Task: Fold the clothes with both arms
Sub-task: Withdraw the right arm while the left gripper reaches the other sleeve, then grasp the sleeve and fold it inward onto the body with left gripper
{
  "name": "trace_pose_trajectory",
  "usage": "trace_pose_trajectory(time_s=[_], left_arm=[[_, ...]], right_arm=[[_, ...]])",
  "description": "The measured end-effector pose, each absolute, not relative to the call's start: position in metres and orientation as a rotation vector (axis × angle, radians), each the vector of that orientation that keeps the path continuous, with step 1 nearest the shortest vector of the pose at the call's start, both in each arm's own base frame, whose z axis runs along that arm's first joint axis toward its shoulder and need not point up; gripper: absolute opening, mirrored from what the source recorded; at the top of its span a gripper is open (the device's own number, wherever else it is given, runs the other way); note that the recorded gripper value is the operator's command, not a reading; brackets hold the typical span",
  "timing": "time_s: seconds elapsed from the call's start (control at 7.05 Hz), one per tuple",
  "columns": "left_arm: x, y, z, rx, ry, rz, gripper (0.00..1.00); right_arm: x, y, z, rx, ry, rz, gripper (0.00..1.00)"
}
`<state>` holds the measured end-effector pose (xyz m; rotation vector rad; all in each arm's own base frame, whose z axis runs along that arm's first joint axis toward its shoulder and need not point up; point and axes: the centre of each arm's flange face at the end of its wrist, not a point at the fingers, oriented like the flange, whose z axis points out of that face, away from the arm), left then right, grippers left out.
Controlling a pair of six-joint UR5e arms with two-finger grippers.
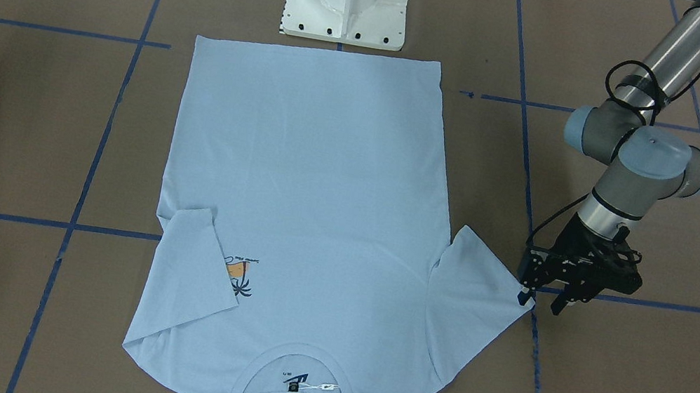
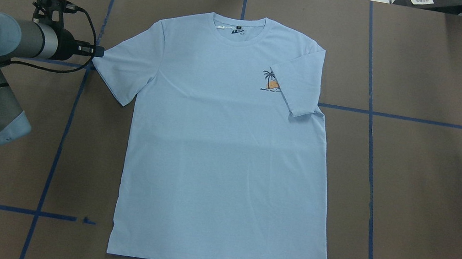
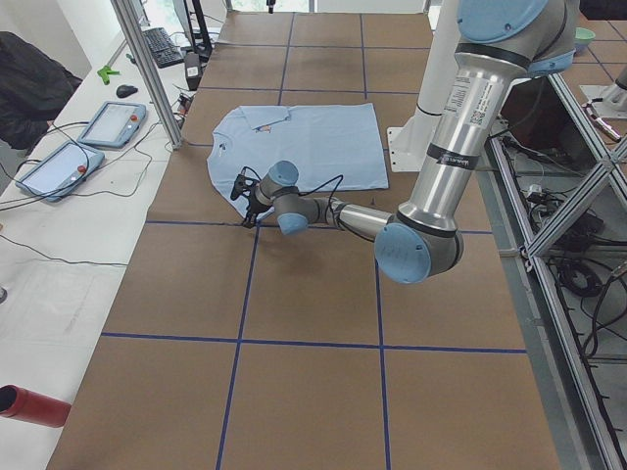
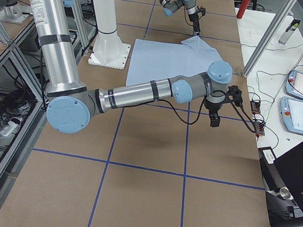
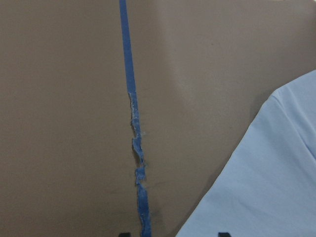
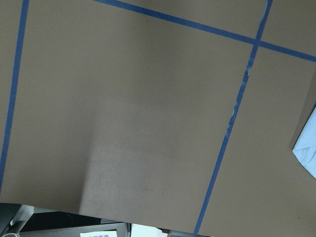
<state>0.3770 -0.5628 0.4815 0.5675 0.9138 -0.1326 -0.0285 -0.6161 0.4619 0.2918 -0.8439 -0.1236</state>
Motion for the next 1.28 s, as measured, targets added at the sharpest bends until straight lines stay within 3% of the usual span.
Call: trace_pose_trajectory(time_s=[0.14,0.57,0.71,0.85,1.28], left_arm=[[0.383,-0.559,0.482,0.566,0.912,-0.128,0.46],[0.391,-0.555,0.49,0.554,0.903,-0.117,0.45],[0.393,-0.554,0.49,0.552,0.903,-0.115,0.29],[0.393,-0.554,0.49,0.552,0.903,-0.114,0.0],[0.394,-0.554,0.484,0.56,0.911,-0.113,0.0]], right_arm=[[-0.028,-0.616,0.462,0.291,-0.844,-0.123,1.0],[-0.028,-0.615,0.463,0.291,-0.843,-0.123,1.0],[-0.028,-0.615,0.464,0.29,-0.843,-0.123,1.0],[-0.028,-0.614,0.464,0.29,-0.843,-0.122,1.0],[-0.028,-0.614,0.465,0.287,-0.844,-0.12,1.0]])
